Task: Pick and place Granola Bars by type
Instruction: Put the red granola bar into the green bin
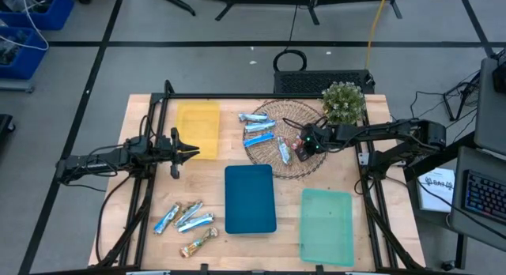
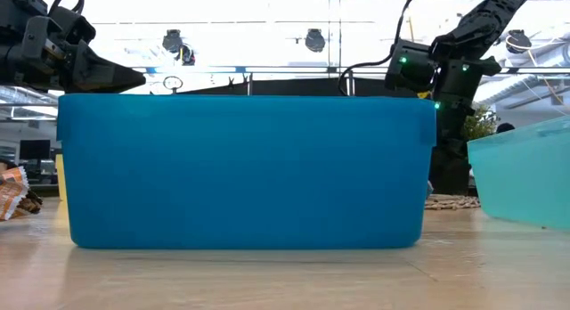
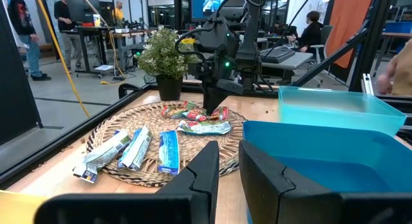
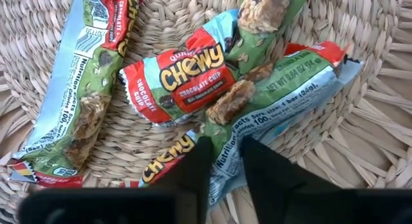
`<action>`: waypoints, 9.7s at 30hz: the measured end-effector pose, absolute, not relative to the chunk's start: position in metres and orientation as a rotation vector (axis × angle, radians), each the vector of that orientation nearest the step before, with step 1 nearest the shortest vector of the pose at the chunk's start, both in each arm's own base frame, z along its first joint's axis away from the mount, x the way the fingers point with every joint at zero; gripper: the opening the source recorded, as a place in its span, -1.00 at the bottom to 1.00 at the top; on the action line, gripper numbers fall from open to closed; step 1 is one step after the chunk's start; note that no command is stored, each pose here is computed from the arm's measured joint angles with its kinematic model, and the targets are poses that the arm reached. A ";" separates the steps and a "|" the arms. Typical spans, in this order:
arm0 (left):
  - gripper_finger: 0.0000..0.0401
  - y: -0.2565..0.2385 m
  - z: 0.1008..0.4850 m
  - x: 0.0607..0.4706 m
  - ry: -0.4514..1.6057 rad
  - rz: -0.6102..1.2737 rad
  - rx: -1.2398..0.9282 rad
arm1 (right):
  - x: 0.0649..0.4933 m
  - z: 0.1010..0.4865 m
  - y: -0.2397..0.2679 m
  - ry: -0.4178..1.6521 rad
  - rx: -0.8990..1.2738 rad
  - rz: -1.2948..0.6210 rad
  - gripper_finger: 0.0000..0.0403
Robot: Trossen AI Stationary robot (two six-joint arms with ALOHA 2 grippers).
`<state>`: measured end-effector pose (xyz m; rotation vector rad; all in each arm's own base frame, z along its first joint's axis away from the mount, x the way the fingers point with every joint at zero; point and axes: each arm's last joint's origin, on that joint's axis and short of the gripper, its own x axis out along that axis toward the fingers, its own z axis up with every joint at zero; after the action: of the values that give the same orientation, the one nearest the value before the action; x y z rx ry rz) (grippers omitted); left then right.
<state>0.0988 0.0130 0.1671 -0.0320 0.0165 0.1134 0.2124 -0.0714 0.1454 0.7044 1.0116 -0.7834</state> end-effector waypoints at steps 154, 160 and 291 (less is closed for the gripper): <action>-0.67 0.013 0.167 0.099 0.017 0.113 -0.032 | 0.151 0.170 0.111 1.165 0.673 -0.010 -1.00; -0.67 0.013 0.167 0.099 0.017 0.113 -0.032 | 0.153 0.170 0.109 1.163 0.704 -0.031 -0.98; -0.67 0.013 0.167 0.099 0.017 0.114 -0.032 | 0.110 0.189 -0.046 0.105 0.090 -0.325 -0.45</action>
<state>0.0988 0.0130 0.1671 -0.0322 0.0167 0.1135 0.1096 -0.0462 0.1894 0.0904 0.1052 -0.3253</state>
